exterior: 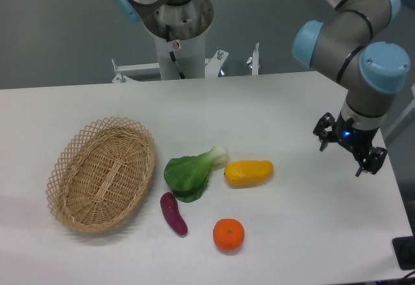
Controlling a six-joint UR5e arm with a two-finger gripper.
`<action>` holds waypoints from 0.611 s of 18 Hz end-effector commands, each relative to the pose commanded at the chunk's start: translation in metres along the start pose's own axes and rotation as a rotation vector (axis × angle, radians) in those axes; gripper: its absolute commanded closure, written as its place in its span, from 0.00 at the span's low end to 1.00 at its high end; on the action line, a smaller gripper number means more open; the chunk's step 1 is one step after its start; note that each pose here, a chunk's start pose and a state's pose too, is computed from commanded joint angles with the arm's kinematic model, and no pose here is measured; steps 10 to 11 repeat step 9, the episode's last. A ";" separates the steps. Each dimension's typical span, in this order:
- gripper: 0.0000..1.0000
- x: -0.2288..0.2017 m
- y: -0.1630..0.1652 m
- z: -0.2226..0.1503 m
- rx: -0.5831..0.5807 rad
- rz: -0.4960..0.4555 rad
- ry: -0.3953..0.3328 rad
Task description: Place the green vegetable on the table
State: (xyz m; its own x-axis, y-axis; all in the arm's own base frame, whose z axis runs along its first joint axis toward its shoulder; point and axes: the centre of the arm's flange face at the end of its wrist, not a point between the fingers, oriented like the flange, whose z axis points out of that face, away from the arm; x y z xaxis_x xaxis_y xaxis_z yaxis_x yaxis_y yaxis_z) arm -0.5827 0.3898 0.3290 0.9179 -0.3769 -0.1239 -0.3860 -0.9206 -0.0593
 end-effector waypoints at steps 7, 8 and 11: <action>0.00 0.001 -0.001 0.001 -0.003 0.001 0.002; 0.00 0.000 0.000 0.001 -0.003 0.000 0.002; 0.00 0.001 -0.001 0.001 -0.004 0.001 0.002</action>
